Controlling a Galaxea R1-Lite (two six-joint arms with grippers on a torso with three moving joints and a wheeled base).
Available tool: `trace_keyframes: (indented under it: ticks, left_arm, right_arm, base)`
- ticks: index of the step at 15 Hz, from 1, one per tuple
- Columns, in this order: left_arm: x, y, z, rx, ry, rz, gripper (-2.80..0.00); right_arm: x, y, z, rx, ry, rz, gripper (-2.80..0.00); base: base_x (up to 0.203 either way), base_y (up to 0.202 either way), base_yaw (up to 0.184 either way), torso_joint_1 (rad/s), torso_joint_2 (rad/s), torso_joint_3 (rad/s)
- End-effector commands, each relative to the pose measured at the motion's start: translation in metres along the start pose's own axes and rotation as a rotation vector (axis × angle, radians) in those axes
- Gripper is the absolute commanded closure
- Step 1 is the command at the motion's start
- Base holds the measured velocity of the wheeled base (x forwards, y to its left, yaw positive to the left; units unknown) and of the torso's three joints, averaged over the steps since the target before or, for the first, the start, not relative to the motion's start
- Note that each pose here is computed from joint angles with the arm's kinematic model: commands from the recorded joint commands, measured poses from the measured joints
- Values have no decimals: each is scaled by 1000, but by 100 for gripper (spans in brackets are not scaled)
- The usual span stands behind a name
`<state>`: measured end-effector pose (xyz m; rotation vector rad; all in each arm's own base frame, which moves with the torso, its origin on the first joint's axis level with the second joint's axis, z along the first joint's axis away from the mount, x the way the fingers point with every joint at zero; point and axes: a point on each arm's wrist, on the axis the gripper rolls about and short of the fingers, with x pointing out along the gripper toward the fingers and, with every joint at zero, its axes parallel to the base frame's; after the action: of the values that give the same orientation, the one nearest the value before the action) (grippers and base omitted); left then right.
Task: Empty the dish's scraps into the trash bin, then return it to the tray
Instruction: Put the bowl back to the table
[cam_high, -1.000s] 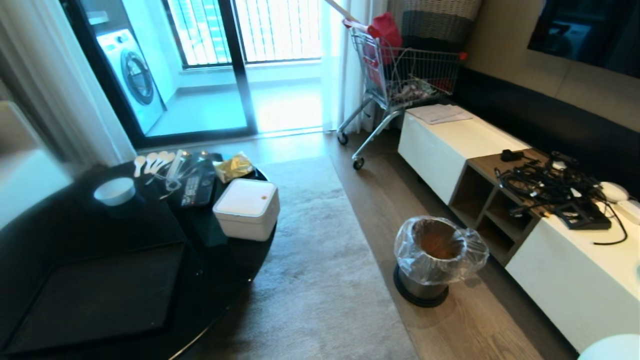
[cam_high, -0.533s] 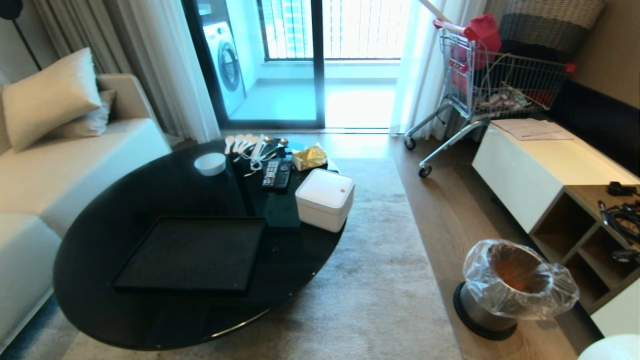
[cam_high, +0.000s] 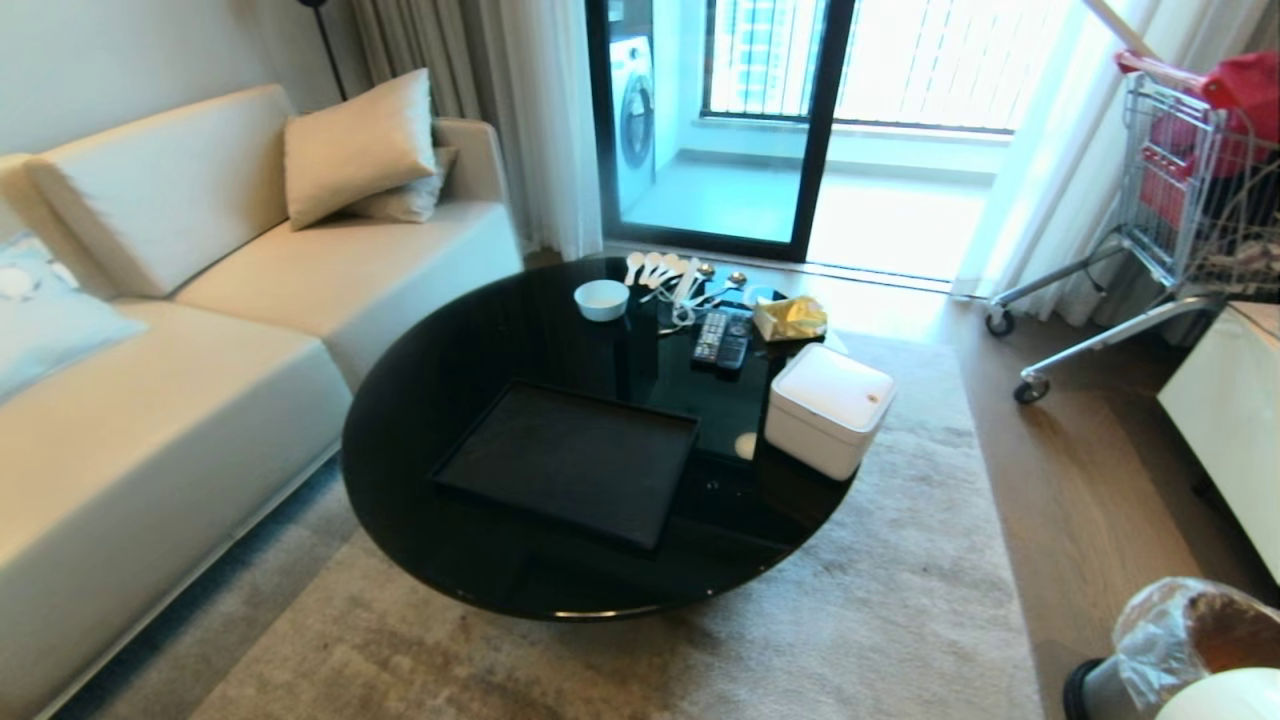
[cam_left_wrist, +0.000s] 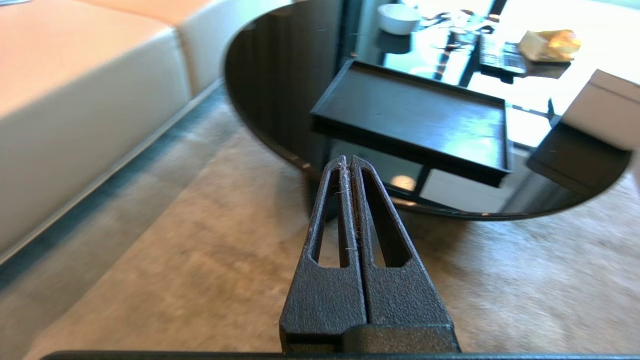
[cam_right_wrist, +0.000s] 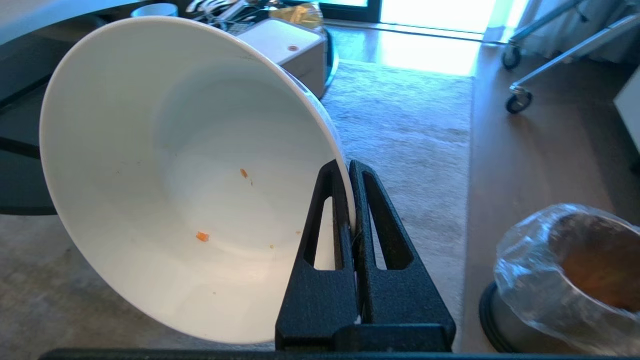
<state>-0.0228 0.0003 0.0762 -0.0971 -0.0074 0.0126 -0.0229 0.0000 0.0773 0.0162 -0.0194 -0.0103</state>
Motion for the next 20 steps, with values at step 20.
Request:
trace_keyframes:
  ticks: [20]
  left_arm:
    - [0,0,0,-1,-1,1,0]
  right_arm:
    - [0,0,0,-2,1,0,0]
  base:
    - [52,-3,58,2,1,2]
